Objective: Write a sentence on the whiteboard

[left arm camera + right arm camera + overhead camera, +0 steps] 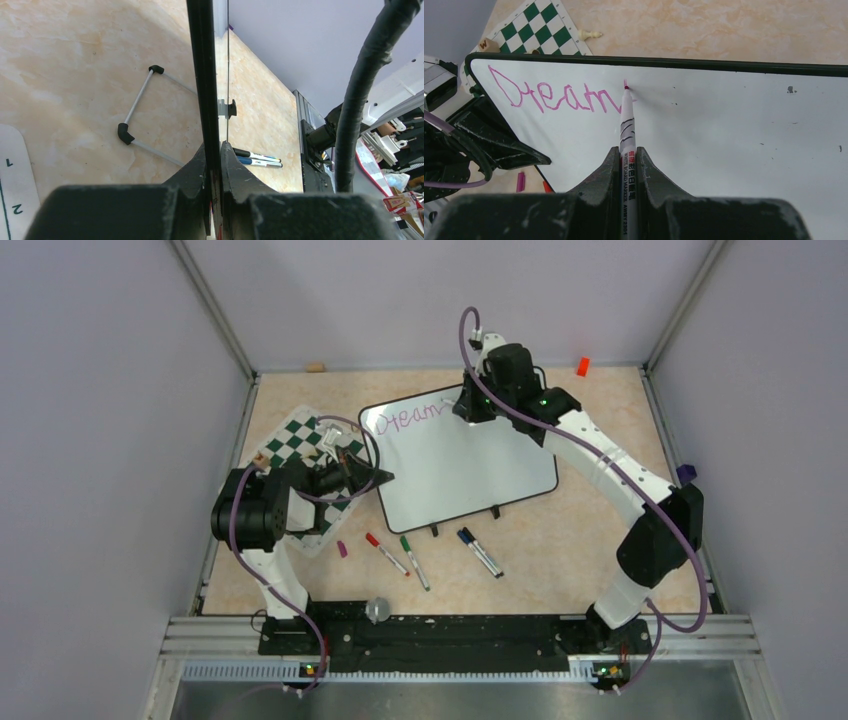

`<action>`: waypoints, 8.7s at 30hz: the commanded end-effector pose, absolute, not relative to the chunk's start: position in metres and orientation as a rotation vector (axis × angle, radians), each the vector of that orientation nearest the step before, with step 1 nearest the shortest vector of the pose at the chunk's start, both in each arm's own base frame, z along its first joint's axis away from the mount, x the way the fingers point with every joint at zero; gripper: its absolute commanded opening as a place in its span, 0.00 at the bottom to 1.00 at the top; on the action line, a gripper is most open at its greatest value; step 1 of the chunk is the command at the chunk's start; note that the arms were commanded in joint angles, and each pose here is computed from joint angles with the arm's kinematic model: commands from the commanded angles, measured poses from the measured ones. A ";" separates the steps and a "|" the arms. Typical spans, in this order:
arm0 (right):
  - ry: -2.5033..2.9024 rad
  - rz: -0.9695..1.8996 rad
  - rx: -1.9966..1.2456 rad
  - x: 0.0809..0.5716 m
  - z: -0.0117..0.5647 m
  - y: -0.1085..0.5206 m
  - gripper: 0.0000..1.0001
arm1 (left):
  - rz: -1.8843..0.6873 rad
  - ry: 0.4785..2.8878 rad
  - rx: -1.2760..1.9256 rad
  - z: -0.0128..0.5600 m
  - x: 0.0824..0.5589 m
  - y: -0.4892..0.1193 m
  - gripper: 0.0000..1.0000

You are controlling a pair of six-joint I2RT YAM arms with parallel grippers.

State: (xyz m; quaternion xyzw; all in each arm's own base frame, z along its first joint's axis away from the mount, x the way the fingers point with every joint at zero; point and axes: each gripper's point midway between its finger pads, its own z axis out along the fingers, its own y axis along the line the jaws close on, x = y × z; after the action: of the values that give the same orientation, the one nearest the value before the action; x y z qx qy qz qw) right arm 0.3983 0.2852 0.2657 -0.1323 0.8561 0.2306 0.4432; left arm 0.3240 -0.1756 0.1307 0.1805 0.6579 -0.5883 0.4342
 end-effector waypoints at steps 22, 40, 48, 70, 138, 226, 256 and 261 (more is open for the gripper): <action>2.145 0.569 -0.364 0.397 0.264 0.287 0.00 | -1.377 1.534 0.676 0.127 0.306 -0.178 0.00; 2.011 0.624 -0.340 0.397 0.315 0.285 0.00 | -1.380 1.534 0.678 0.127 0.307 -0.178 0.00; 1.998 0.606 -0.324 0.399 0.320 0.280 0.00 | -1.387 1.538 0.677 0.126 0.308 -0.178 0.00; 1.972 0.596 -0.312 0.392 0.323 0.266 0.00 | -1.417 1.551 0.634 0.133 0.321 -0.178 0.00; 2.045 0.570 -0.289 0.419 0.293 0.279 0.00 | -1.456 1.572 0.640 0.131 0.312 -0.179 0.00; 1.986 0.656 -0.219 0.383 0.321 0.242 0.00 | -1.460 1.574 0.632 0.132 0.314 -0.179 0.00; 2.037 0.472 -0.179 0.390 0.301 0.215 0.00 | -1.447 1.564 0.642 0.133 0.312 -0.179 0.00; 2.042 0.476 -0.180 0.389 0.299 0.216 0.00 | -1.450 1.566 0.641 0.133 0.313 -0.179 0.00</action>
State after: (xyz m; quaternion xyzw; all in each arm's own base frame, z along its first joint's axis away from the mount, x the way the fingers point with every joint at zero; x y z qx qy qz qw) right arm 0.3901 0.2209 0.2827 -0.0830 0.8541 0.1908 0.4768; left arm 0.3250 -0.1764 0.1318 0.1851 0.6584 -0.5970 0.4193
